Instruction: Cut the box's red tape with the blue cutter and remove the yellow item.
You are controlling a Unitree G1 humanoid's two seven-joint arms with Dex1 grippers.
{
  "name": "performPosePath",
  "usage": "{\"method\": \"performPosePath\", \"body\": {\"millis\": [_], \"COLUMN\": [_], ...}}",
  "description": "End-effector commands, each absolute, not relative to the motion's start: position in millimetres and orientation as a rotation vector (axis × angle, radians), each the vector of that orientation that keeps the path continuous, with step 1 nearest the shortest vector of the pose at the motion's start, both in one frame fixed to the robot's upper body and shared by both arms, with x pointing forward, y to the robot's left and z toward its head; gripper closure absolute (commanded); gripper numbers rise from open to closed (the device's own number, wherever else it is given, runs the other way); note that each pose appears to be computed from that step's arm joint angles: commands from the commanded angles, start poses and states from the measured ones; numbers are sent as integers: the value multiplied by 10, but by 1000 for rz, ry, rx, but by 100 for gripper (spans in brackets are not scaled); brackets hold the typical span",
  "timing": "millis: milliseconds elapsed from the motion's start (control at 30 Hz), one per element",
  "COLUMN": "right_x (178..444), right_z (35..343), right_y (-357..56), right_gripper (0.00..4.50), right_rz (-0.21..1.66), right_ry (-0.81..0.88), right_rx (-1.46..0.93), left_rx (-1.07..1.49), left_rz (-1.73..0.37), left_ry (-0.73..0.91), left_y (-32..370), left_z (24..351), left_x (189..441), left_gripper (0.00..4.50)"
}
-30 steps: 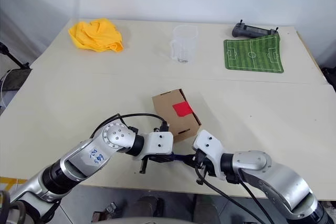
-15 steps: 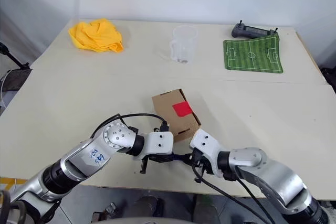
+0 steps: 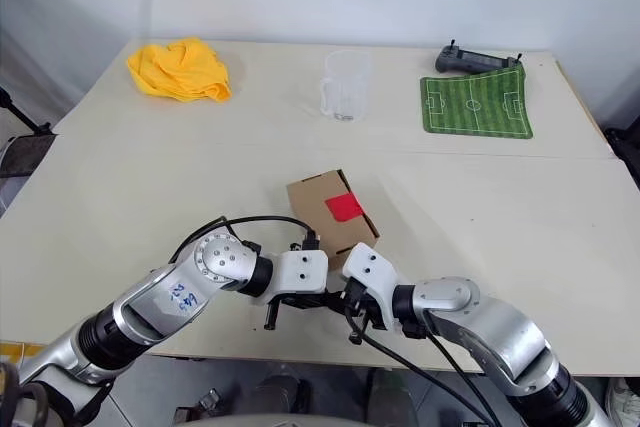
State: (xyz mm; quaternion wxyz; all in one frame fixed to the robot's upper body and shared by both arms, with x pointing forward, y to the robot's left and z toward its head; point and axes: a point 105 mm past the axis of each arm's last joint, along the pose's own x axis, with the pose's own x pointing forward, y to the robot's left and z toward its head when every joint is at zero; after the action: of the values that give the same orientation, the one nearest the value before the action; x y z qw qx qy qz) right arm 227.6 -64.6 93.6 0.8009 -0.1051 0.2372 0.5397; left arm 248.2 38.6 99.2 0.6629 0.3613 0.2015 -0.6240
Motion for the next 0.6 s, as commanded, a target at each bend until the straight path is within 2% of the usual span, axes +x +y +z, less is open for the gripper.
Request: {"method": "performPosePath", "body": {"millis": [33, 167, 267, 400, 600], "right_x": [2170, 2023, 1857, 1856, 1994], "right_z": [1014, 1373, 1710, 2046, 2136], "right_y": [-674, -842, -1073, -1217, -1379], "right_gripper": [449, 449, 390, 256, 46], "right_rz": [1195, 1217, 1230, 1126, 1064], "right_ry": [491, 456, 493, 533, 578], "right_rx": [-187, -21, 132, 318, 305], "left_rx": [832, 846, 811, 823, 844], "left_rz": [-1401, -1427, -1504, -1558, -1554], "left_ry": [420, 310, 108, -110, -240], "left_y": [363, 448, 507, 549, 485], "left_z": [1004, 1125, 1358, 1581, 1828], "left_x": [2501, 2490, 2382, 2283, 2339], "left_gripper": [406, 406, 406, 406, 406]}}
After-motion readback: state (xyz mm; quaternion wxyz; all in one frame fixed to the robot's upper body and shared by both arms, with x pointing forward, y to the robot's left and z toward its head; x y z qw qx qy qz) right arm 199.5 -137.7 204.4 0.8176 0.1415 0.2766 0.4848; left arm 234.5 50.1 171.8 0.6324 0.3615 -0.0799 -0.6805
